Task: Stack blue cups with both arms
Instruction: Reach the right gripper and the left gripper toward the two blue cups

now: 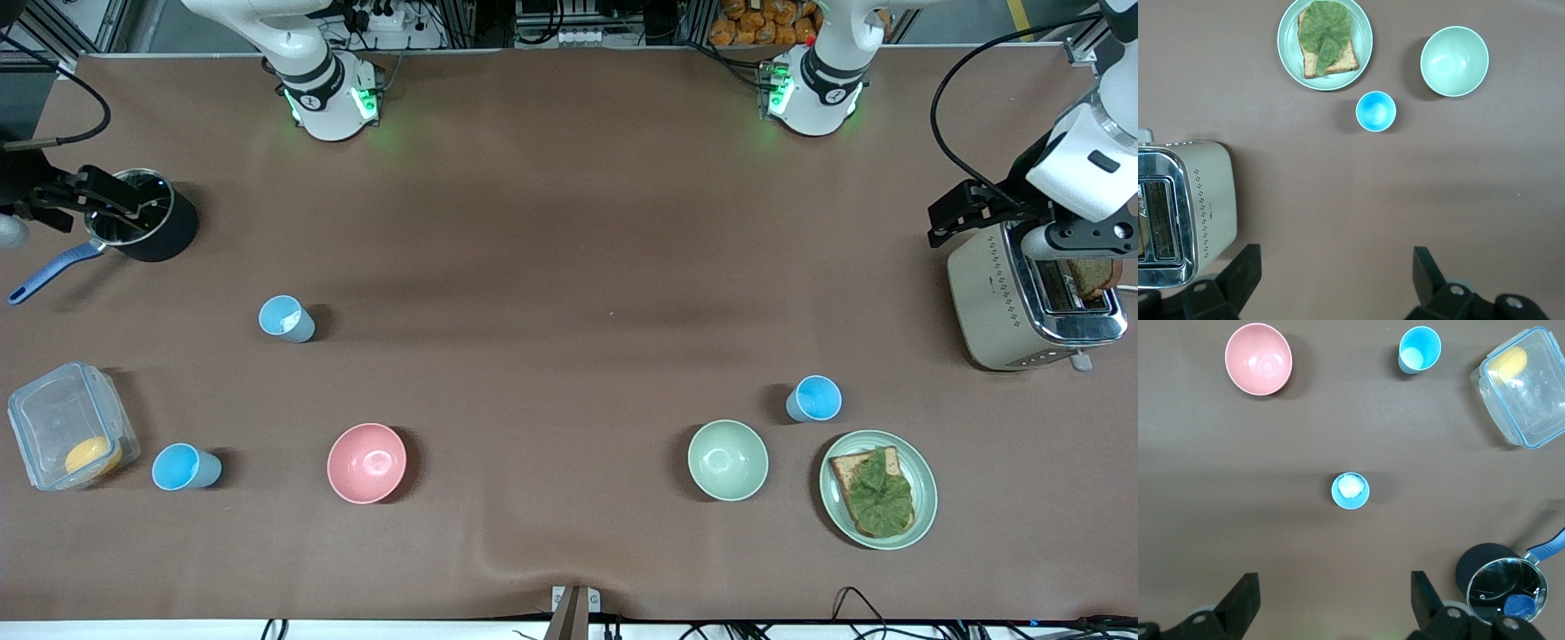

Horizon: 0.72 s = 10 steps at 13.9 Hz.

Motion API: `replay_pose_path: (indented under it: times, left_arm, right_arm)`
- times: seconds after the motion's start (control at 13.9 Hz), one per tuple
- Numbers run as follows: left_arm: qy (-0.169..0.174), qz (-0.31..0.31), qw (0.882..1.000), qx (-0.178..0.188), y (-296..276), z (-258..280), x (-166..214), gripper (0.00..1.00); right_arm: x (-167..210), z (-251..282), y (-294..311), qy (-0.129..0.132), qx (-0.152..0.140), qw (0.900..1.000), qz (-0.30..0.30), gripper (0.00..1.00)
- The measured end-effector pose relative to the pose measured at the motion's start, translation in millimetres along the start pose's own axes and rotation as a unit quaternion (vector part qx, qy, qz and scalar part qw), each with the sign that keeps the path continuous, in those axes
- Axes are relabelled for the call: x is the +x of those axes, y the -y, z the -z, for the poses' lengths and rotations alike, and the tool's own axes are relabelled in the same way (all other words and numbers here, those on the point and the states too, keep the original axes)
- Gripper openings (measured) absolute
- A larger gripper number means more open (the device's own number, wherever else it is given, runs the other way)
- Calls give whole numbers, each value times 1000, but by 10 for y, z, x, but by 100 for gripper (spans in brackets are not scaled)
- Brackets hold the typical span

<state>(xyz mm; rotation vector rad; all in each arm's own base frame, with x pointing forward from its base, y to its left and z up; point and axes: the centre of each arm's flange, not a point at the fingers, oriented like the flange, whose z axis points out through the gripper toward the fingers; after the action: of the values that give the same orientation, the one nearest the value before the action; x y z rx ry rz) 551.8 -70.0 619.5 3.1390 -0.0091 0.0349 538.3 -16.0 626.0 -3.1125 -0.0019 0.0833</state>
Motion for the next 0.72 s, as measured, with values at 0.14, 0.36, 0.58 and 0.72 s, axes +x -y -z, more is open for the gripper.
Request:
replay_pose_path:
  times: [0.14, 0.36, 0.58, 0.72]
  left_arm:
    - [0, 0, 1000, 0, 0, 0, 0, 100]
    - [0, 0, 1000, 0, 0, -4, 2, 100]
    - [5, 0, 1000, 0, 1, -52, 25, 100]
    - [10, 0, 1000, 0, 0, -114, 54, 100]
  right_arm:
    - [1, 1, 1, 0, 0, 1000, 0, 100]
    - [2, 5, 1, -1, 0, 1000, 0, 100]
    - [2, 10, 3, -2, 0, 1000, 0, 100]
    - [2, 10, 5, -2, 0, 1000, 0, 100]
